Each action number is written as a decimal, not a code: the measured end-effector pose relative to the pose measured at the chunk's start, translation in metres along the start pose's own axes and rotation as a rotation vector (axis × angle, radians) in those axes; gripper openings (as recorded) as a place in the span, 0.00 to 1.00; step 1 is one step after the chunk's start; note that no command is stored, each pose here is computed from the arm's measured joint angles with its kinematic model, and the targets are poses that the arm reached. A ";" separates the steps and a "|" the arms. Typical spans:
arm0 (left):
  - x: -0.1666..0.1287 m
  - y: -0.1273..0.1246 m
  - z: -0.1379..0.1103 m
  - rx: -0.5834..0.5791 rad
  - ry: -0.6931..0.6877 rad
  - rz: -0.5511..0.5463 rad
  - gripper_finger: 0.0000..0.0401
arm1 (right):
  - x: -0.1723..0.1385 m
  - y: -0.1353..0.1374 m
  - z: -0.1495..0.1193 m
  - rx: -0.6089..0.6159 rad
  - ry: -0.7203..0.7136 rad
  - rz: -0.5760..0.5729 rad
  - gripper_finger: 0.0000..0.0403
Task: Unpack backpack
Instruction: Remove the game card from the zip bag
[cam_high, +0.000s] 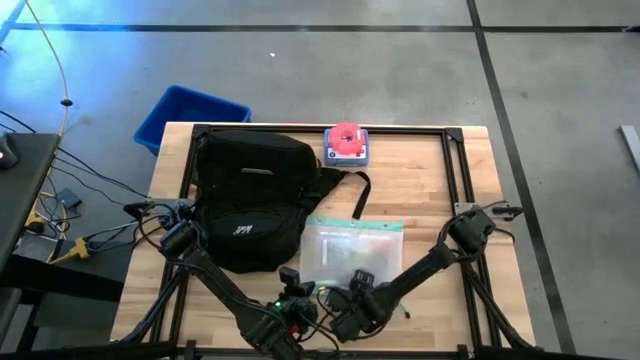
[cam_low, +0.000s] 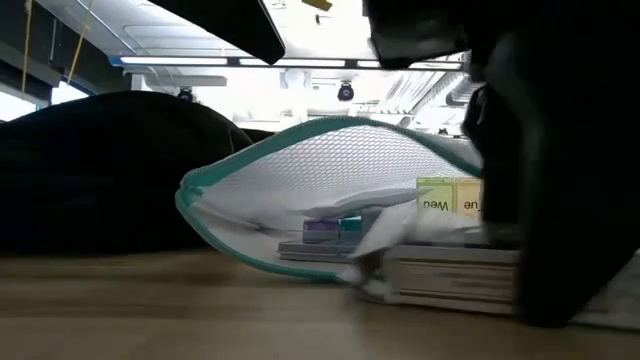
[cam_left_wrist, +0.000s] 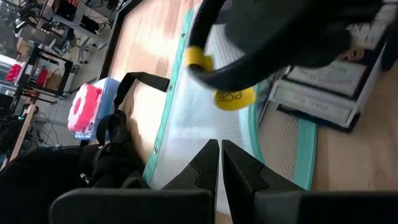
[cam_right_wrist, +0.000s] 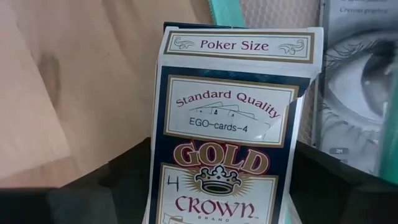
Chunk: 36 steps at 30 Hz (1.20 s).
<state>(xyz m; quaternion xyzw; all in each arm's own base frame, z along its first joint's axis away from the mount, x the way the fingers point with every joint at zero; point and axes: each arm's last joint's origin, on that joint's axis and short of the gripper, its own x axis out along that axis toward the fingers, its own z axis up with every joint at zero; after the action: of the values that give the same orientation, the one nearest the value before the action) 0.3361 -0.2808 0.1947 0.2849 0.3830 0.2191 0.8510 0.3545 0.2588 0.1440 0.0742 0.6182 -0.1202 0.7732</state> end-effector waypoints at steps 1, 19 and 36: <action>0.000 0.000 0.000 -0.001 0.001 0.001 0.00 | -0.005 0.002 -0.003 -0.014 0.013 -0.013 0.70; 0.002 0.001 0.000 -0.027 0.009 -0.003 0.00 | -0.145 -0.019 0.012 -0.154 -0.105 -0.187 0.70; -0.001 0.000 -0.001 -0.049 0.015 -0.012 0.00 | -0.021 -0.338 0.008 0.614 -0.023 -0.338 0.70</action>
<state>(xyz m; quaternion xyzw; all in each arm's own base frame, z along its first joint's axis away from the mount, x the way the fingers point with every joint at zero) 0.3346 -0.2809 0.1941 0.2598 0.3854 0.2253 0.8563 0.2644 -0.0654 0.1776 0.1987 0.5481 -0.4277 0.6908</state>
